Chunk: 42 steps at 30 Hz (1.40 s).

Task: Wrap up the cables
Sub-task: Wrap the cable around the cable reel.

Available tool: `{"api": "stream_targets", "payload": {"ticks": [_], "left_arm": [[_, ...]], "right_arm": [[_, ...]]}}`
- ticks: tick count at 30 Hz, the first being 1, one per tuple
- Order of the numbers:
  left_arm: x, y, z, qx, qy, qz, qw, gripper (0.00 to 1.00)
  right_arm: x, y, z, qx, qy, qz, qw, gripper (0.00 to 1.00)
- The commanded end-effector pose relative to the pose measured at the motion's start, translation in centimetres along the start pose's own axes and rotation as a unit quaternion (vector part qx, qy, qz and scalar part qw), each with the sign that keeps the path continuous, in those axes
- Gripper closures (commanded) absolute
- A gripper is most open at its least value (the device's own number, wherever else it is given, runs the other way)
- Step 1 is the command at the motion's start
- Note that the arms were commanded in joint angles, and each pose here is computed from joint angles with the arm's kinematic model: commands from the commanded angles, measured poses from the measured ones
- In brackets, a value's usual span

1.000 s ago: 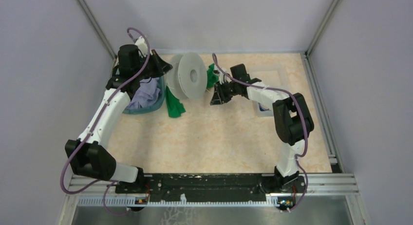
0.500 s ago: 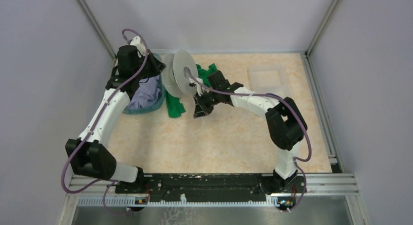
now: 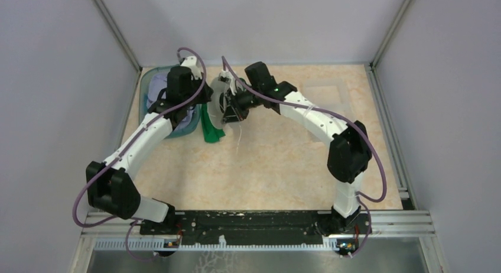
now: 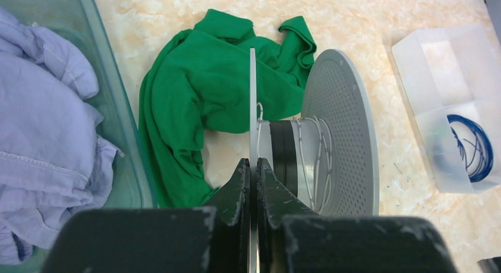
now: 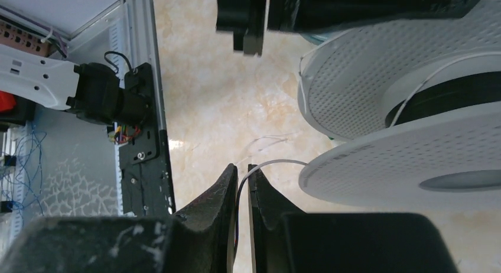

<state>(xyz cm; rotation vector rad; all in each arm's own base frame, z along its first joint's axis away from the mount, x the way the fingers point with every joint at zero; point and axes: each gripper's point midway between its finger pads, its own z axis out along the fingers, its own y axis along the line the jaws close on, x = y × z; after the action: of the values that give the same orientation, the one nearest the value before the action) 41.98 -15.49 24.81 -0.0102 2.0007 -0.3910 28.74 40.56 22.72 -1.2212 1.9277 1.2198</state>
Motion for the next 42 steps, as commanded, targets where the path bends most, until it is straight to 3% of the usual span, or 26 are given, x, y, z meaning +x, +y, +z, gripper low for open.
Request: {"api": "stream_targets", "payload": {"ticks": [1, 14, 22, 27, 32, 36, 42], "left_arm": [[-2.2, -1.6, 0.2, 0.008, -0.058, 0.045, 0.997, 1.00], [-0.3, -4.8, -0.1, 0.056, -0.043, 0.135, 0.988, 1.00], [-0.7, -4.9, -0.5, 0.049, -0.044, 0.126, 0.990, 1.00], [-2.7, -4.8, -1.3, 0.063, -0.049, 0.080, 0.994, 1.00], [-4.9, -5.0, -2.4, 0.067, -0.060, 0.063, 0.994, 1.00], [-6.2, -4.5, -2.6, 0.053, -0.071, 0.056, 0.995, 1.00], [-6.5, -4.6, -2.1, 0.051, -0.067, 0.046, 0.995, 1.00]], "right_arm": [[-4.2, -0.2, -3.1, 0.019, -0.046, -0.001, 0.999, 0.88], [-6.9, -6.0, -8.5, 0.082, -0.099, 0.035, 0.991, 0.88], [-3.3, -6.5, -8.6, 0.077, -0.090, 0.036, 0.992, 0.85], [0.4, -9.0, -9.8, 0.135, -0.115, 0.065, 0.982, 0.71], [5.0, -10.8, -10.9, 0.216, -0.094, 0.086, 0.968, 0.51], [9.4, -11.4, -11.8, 0.272, -0.043, 0.129, 0.953, 0.44], [13.4, -11.1, -11.0, 0.283, -0.007, 0.183, 0.942, 0.33]]}}
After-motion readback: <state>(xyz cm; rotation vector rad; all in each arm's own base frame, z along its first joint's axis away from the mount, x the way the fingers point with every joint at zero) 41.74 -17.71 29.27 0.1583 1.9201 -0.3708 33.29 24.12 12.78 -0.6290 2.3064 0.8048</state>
